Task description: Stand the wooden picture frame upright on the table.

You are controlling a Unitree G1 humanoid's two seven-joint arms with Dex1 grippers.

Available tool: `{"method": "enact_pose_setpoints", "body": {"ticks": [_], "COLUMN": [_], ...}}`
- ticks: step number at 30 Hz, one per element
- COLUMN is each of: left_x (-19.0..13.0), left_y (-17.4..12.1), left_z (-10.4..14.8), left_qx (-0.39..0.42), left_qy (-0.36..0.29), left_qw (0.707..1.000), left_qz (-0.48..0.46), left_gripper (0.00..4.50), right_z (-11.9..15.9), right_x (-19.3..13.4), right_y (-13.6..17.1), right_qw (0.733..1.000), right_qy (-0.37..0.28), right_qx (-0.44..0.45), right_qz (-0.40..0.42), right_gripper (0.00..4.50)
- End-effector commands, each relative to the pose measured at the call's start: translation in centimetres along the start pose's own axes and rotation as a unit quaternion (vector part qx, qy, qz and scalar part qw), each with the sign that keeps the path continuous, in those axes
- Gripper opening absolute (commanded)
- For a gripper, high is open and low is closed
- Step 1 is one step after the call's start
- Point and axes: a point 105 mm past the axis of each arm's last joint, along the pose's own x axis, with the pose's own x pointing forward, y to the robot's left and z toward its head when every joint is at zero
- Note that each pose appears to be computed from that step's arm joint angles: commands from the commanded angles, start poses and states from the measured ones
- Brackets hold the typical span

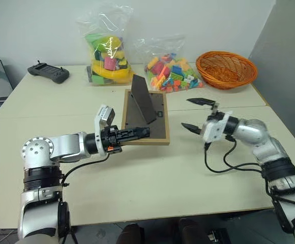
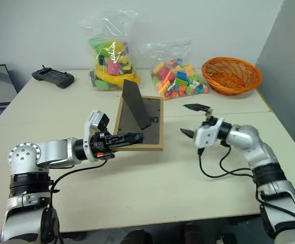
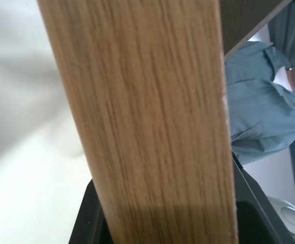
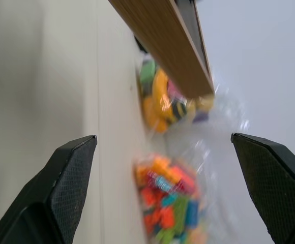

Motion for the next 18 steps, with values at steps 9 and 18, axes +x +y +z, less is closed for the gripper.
{"method": "enact_pose_setpoints", "body": {"ticks": [9, 18], "left_x": [0.8, 0.9], "left_y": [-1.8, -2.1], "left_z": [-1.2, -1.6], "left_qx": [0.031, 0.033], "left_qy": [-0.003, 0.005], "left_qw": [0.999, 0.998], "left_qz": [-0.037, -0.050], "left_gripper": [1.29, 1.29], "right_z": [2.7, 2.5], "right_x": [3.2, 3.7], "right_y": [-1.2, -1.5], "right_qw": [0.989, 0.986], "right_qy": [-0.110, -0.114], "right_qx": [-0.082, -0.104], "right_qz": [-0.059, -0.068], "right_gripper": [3.99, 1.99]}}
